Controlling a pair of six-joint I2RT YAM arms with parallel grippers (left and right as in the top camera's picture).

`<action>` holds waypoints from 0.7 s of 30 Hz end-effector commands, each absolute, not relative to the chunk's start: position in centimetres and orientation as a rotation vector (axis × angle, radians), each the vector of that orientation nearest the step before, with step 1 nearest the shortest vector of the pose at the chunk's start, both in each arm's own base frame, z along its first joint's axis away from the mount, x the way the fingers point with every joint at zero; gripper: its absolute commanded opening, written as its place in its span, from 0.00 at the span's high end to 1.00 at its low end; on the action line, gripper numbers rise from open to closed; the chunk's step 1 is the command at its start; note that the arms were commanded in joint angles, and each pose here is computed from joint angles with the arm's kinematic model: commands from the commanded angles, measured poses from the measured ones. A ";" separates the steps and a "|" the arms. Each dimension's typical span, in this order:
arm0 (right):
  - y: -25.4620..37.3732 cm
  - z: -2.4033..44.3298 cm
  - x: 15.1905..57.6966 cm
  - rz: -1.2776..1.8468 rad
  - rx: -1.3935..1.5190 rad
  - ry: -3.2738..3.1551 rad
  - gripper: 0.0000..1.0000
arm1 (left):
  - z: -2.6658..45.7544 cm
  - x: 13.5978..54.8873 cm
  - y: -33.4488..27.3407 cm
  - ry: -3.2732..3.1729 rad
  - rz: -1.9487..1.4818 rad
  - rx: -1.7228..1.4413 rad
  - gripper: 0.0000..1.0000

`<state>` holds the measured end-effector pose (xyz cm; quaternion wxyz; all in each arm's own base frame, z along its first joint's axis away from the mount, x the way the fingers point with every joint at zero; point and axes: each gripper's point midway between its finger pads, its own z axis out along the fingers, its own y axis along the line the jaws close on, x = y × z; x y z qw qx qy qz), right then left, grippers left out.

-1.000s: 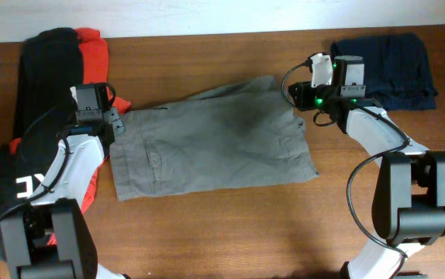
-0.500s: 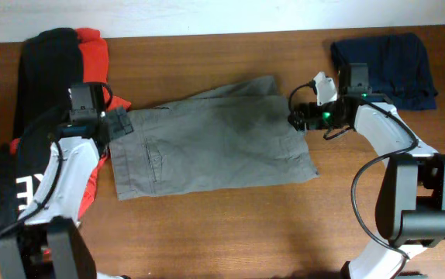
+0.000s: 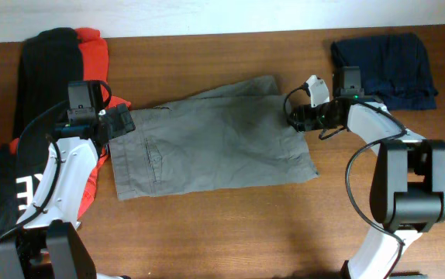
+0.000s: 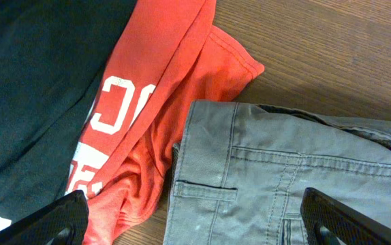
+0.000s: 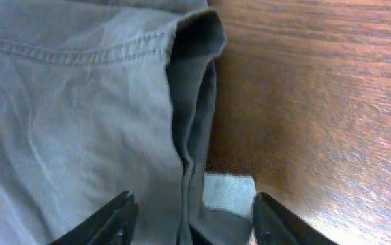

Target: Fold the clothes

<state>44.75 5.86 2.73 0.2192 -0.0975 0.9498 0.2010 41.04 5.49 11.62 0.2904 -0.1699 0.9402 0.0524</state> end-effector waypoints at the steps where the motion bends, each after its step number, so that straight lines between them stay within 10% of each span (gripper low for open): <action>1: 7.8 2.3 44.8 0.577 -0.321 2.626 0.47 | 12.6 41.4 5.2 2.486 0.116 -0.429 0.01; 4: 8.2 1.7 44.6 0.500 -0.307 2.666 0.49 | 12.6 41.4 5.2 2.486 0.117 -0.429 0.01; 11: 5.0 0.4 44.6 0.213 -0.095 2.752 0.93 | 12.6 41.4 5.2 2.486 0.116 -0.429 0.01; 21: -0.8 -0.5 42.7 -0.113 0.109 2.844 0.96 | 12.3 41.6 4.4 2.499 0.059 -0.412 0.01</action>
